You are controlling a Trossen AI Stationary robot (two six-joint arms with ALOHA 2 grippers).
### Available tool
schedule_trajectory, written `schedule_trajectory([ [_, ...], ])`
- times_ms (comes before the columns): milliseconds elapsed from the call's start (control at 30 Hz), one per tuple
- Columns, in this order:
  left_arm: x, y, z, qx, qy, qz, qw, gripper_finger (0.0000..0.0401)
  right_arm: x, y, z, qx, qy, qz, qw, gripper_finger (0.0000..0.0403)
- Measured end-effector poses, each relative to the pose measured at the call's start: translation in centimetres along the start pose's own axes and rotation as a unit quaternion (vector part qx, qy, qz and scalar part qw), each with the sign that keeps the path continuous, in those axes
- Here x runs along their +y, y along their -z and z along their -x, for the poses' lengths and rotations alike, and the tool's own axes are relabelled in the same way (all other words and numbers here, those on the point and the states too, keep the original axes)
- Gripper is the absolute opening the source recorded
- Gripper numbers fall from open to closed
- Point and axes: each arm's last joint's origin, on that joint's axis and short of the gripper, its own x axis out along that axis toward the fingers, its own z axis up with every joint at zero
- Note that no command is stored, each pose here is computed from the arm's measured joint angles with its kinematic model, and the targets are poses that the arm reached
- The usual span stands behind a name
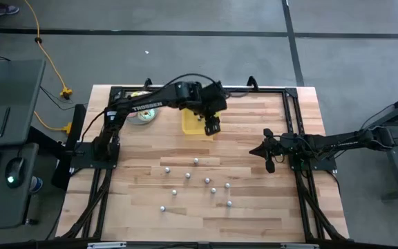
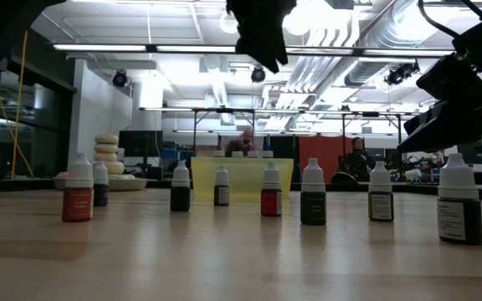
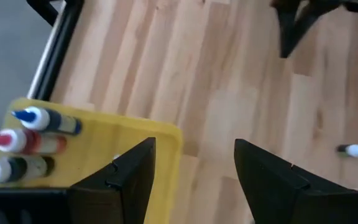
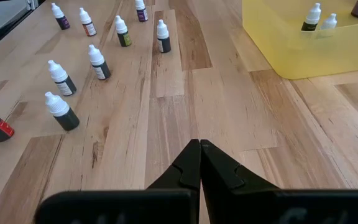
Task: Pick & Place food coloring
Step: Put the bottom small red food coloring bottle into the yellow bin
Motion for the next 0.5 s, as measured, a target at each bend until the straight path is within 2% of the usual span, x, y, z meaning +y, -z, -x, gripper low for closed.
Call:
schedule_trajectory([
  [233, -3.4, 0.1, 0.8, 0.001, 0.01, 0.079, 0.997, 0.0211, 0.0, 0.0, 0.0, 0.0, 0.0, 0.0, 1.0, 0.0],
  [500, -6.3, 0.6, 1.3, 0.014, 0.031, 0.185, 0.982, 0.0211, 0.0, 0.0, 0.0, 0.0, 0.0, 0.0, 1.0, 0.0],
])
